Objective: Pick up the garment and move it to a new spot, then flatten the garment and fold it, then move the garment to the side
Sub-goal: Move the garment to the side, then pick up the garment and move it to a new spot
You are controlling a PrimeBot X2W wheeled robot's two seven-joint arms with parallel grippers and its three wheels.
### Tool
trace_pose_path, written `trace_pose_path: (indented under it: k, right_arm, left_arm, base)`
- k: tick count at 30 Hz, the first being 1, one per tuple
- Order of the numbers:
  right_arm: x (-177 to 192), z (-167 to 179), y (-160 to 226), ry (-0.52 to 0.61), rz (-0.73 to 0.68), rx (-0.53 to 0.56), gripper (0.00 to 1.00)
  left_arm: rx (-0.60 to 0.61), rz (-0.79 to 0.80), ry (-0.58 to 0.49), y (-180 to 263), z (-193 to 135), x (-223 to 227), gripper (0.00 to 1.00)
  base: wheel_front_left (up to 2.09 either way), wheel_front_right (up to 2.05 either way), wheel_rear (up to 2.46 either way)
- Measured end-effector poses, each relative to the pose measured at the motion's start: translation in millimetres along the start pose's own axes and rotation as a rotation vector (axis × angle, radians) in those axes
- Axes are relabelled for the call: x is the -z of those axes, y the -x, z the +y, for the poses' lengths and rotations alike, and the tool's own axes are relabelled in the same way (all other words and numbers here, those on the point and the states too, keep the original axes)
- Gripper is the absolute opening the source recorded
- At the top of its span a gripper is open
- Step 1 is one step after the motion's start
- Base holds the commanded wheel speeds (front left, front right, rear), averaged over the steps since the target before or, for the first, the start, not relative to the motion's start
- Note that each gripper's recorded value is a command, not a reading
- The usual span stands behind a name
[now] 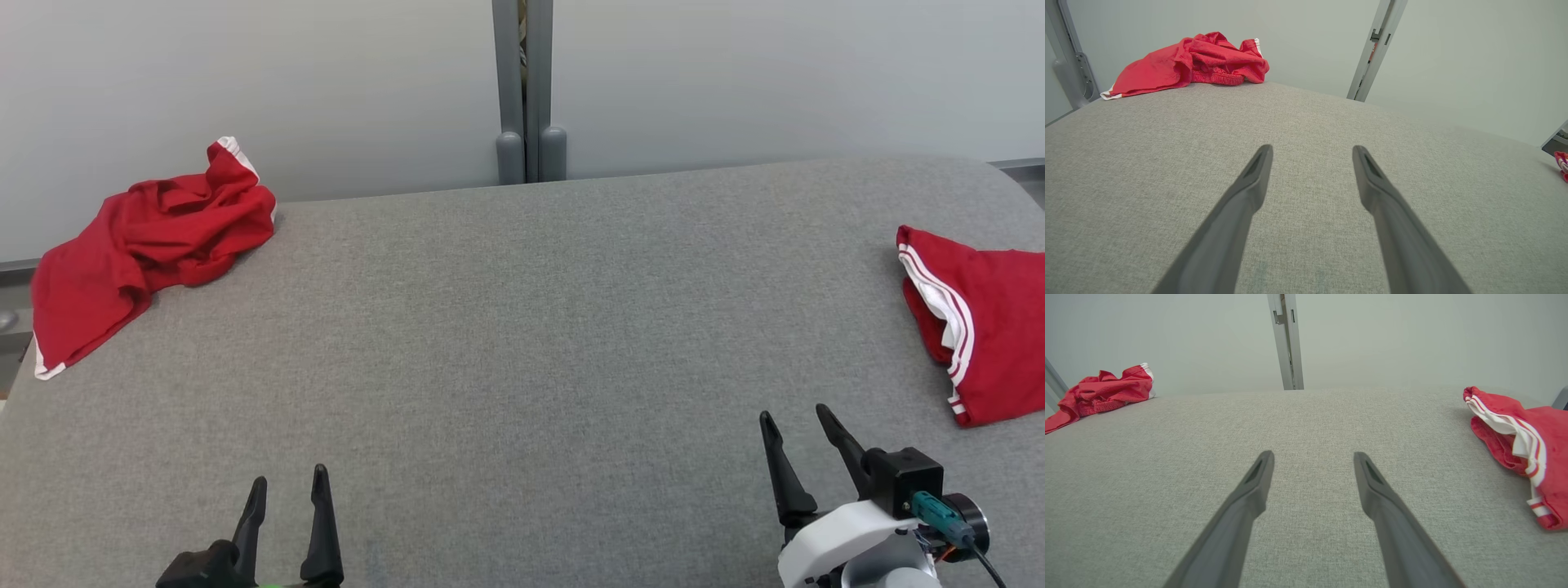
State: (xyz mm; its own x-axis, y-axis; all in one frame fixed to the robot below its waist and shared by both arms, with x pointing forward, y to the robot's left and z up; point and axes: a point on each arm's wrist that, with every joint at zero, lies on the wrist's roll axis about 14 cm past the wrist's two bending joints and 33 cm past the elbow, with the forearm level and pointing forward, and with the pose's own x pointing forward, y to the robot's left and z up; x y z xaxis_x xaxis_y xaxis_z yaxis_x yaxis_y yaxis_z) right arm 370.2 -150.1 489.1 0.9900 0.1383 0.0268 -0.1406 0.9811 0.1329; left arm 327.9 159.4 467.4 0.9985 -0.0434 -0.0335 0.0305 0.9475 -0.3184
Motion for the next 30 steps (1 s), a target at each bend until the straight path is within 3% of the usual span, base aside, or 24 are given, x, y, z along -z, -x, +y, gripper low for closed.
trace_pose_path:
  k: [22, 30]
  right_arm:
    - [-5.1, -7.2, -2.8, 0.010, -0.015, 0.019, 1.00]
    - [-2.3, 13.5, -14.7, 0.009, -0.007, -0.045, 1.00]
  left_arm:
    - [-0.008, -0.002, 0.004, 1.9, 1.1, -0.2, 1.00]
    - [-0.054, -0.042, -0.004, 6.8, 15.5, -12.1, 1.00]
  base:
    - [0.00, 0.00, 0.00]
    - [0.00, 0.00, 0.00]
